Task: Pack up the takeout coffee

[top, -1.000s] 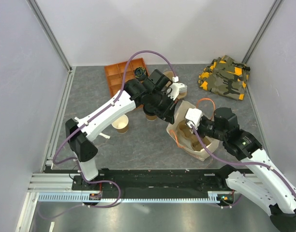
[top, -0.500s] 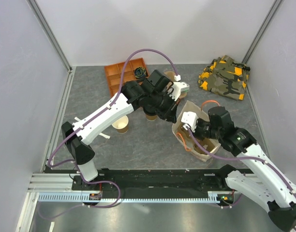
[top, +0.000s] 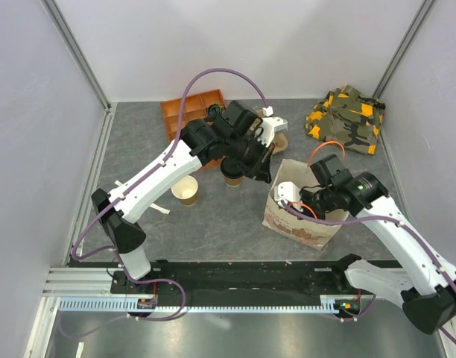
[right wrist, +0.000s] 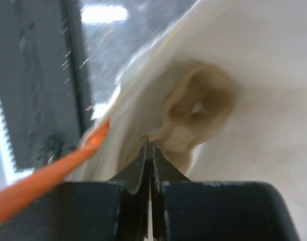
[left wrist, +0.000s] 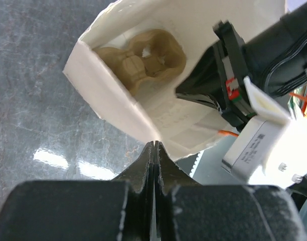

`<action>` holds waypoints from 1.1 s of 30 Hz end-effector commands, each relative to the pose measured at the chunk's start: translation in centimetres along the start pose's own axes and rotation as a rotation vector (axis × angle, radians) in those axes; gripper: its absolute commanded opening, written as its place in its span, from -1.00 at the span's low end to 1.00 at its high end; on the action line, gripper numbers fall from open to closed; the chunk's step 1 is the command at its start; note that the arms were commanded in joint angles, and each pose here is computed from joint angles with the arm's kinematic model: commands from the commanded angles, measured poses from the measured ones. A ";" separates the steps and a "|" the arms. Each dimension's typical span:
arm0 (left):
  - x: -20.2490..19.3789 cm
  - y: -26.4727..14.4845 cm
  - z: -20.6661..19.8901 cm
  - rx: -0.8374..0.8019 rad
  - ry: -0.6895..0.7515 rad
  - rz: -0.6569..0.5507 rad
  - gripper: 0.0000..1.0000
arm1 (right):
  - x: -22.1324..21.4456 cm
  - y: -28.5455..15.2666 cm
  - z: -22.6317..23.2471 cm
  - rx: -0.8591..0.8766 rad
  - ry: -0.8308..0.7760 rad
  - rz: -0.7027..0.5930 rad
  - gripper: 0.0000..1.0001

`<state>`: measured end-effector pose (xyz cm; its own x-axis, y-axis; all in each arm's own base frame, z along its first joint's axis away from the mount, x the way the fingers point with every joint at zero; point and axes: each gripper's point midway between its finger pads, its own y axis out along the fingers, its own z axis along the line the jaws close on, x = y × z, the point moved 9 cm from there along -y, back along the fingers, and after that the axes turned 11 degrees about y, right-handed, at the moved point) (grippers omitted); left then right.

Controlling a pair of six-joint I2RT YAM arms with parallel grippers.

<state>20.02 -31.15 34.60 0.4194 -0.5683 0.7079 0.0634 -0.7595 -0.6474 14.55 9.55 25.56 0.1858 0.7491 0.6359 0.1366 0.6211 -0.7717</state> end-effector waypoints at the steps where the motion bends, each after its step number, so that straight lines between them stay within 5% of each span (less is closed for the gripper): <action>1: 0.2 -1.3 0.4 0.014 -0.019 -0.032 -0.96 | -1.2 0.1 1.3 0.193 0.012 0.125 -1.00; 14: -0.6 -1.1 1.2 0.063 -0.050 -0.015 -0.96 | -4.3 3.5 -0.3 0.274 0.026 0.343 -1.00; 18: -0.3 -2.1 2.3 0.048 -0.073 -0.043 -0.76 | -4.2 4.7 -1.7 0.248 0.025 0.363 -1.00; 26: -0.3 -3.0 2.7 0.055 -0.066 -0.055 -0.74 | -5.5 5.6 -2.3 0.246 0.026 0.397 -1.00; 33: 0.0 -3.5 3.0 0.078 -0.061 -0.071 -0.75 | -6.4 7.3 -4.0 0.074 0.044 0.397 -1.00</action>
<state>23.04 -28.46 33.20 0.5069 -0.5396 0.6722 0.1239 -0.7261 -0.6763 16.57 8.09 16.38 0.2437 0.9369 0.2506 -0.1604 0.2937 -0.9423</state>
